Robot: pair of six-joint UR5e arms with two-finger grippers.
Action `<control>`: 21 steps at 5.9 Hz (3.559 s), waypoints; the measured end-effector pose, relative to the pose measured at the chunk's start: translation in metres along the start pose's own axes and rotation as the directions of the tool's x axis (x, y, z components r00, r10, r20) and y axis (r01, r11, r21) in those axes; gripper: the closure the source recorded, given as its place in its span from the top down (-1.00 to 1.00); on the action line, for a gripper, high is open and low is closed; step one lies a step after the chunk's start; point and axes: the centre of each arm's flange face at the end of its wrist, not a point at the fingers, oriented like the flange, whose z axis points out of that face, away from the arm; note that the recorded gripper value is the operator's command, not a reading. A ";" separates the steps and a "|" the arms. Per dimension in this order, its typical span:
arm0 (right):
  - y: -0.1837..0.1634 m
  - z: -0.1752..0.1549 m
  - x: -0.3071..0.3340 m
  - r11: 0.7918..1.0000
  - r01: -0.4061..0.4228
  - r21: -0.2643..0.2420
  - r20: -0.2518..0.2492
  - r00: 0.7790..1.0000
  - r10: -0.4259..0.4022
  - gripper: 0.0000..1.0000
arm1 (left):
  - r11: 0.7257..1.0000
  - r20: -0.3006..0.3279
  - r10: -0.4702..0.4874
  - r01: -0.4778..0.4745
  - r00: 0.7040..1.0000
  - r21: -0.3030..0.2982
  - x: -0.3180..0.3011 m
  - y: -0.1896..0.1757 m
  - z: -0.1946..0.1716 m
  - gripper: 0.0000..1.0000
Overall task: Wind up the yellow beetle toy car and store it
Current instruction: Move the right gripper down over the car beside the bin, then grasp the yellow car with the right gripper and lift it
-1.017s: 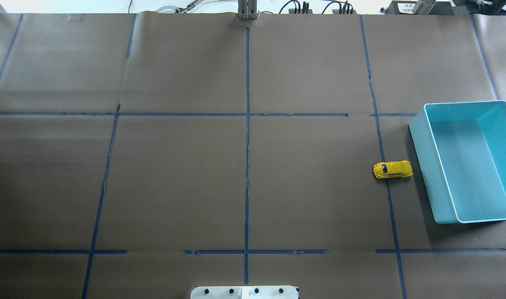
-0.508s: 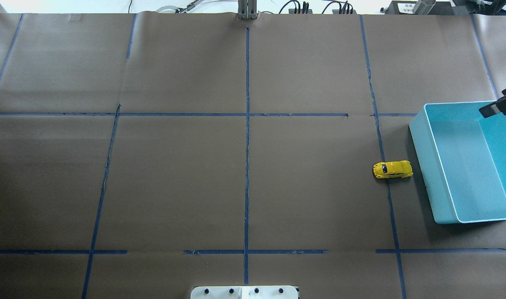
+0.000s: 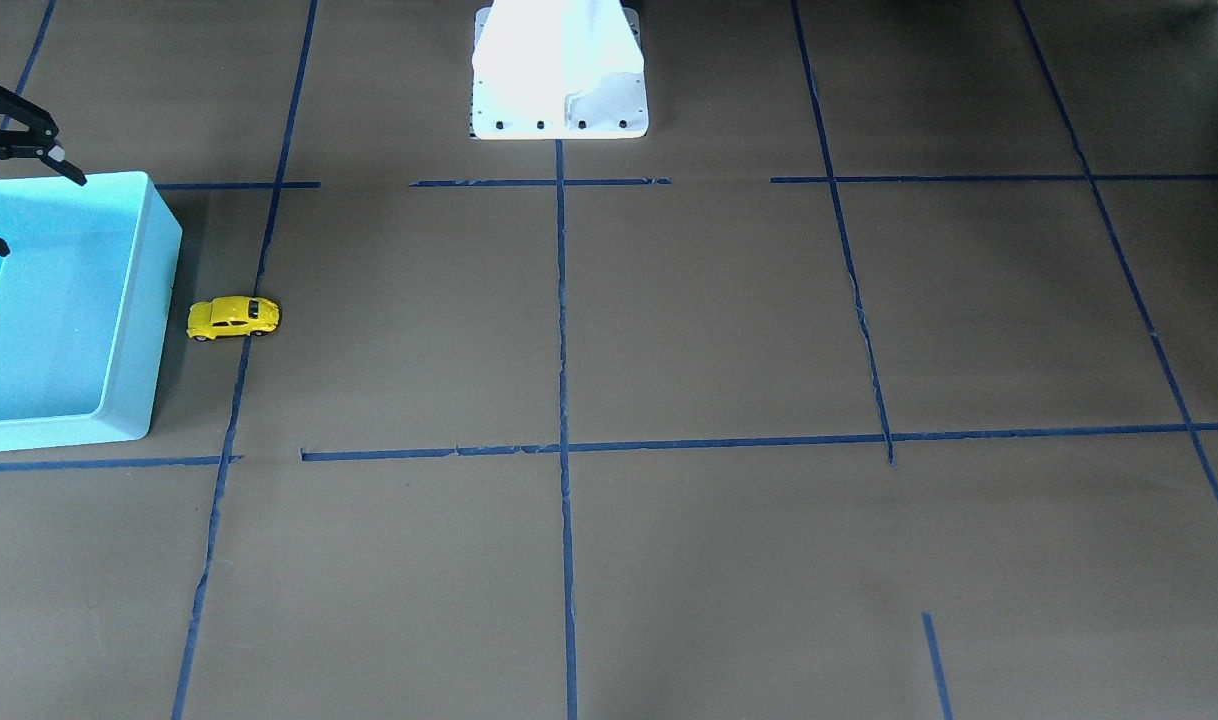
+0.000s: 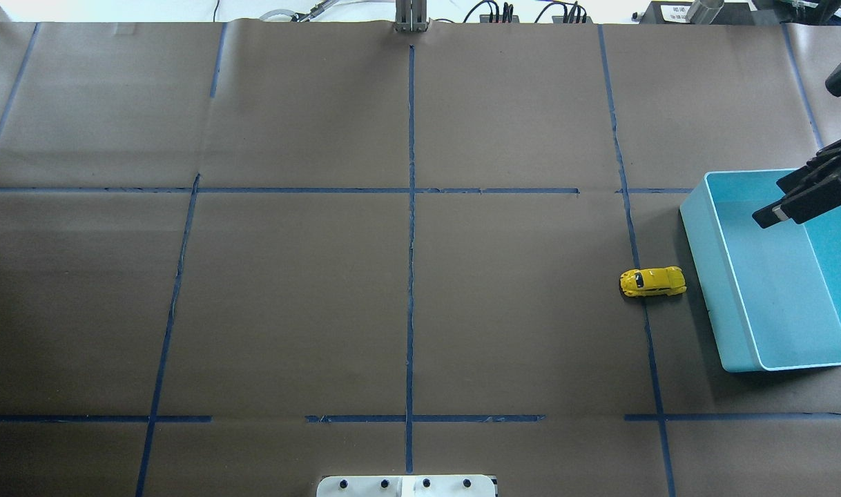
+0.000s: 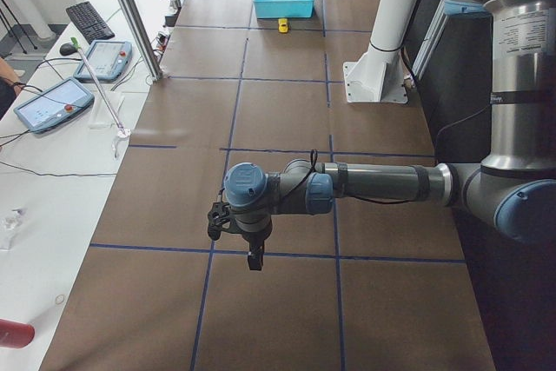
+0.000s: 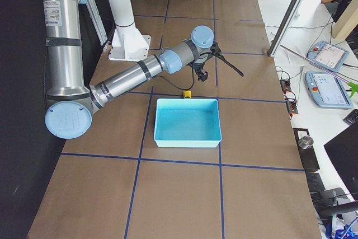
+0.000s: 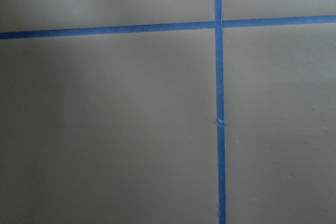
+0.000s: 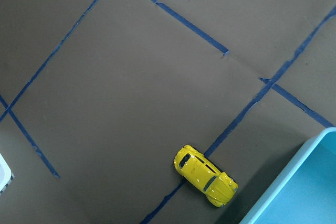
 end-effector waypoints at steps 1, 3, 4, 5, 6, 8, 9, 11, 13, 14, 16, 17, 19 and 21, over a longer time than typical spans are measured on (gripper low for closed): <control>0.001 0.013 -0.004 0.991 0.137 -0.010 -0.020 0.990 -0.137 1.00 | 1.000 -0.015 -0.001 0.001 1.000 0.001 0.001 0.000 0.000 1.00; -0.003 0.051 -0.025 0.927 0.360 -0.100 -0.112 0.922 -0.370 0.99 | 1.000 -0.024 0.001 -0.001 1.000 0.001 0.001 0.000 0.001 1.00; -0.005 0.077 -0.044 0.885 0.437 -0.159 -0.144 0.877 -0.459 0.98 | 1.000 -0.024 0.001 -0.001 1.000 0.000 0.001 0.000 0.001 1.00; -0.004 0.103 -0.057 0.836 0.501 -0.225 -0.170 0.824 -0.540 0.98 | 1.000 -0.024 0.004 -0.004 1.000 0.000 0.001 0.000 0.001 1.00; 0.001 0.128 -0.068 0.780 0.550 -0.298 -0.176 0.771 -0.612 0.98 | 1.000 -0.024 0.005 -0.005 1.000 -0.001 0.000 0.001 0.001 1.00; 0.015 0.162 -0.075 0.637 0.609 -0.474 -0.129 0.667 -0.734 0.98 | 1.000 -0.025 0.002 -0.002 1.000 -0.005 -0.002 0.004 0.003 1.00; 0.015 0.167 -0.073 0.575 0.626 -0.526 -0.100 0.626 -0.773 0.98 | 1.000 -0.025 0.002 -0.002 1.000 -0.005 -0.002 0.004 0.004 1.00; -0.008 0.180 -0.070 0.538 0.642 -0.546 -0.084 0.597 -0.797 0.98 | 1.000 -0.024 -0.003 0.003 1.000 -0.005 -0.002 0.004 0.003 1.00; -0.023 0.199 -0.065 0.532 0.637 -0.557 -0.072 0.601 -0.796 0.98 | 1.000 -0.024 -0.008 0.007 1.000 -0.004 -0.001 0.004 0.003 1.00; -0.022 0.211 -0.062 0.524 0.635 -0.567 -0.057 0.605 -0.794 0.98 | 1.000 -0.024 -0.006 0.006 1.000 -0.002 0.000 0.003 0.002 1.00; -0.013 0.235 -0.061 0.502 0.637 -0.586 -0.018 0.609 -0.793 0.98 | 1.000 -0.024 0.001 -0.001 1.000 0.001 0.001 0.002 0.000 1.00; -0.010 0.243 -0.060 0.494 0.637 -0.592 -0.005 0.610 -0.792 0.98 | 1.000 -0.022 0.006 -0.006 1.000 0.003 0.002 0.001 0.000 1.00; -0.004 0.256 -0.059 0.483 0.635 -0.603 0.014 0.613 -0.790 0.95 | 1.000 -0.017 0.009 -0.009 1.000 0.003 0.001 0.001 0.000 1.00; 0.001 0.264 -0.052 0.478 0.626 -0.616 0.024 0.621 -0.783 0.64 | 1.000 -0.014 0.019 -0.018 1.000 0.010 0.001 0.000 -0.001 1.00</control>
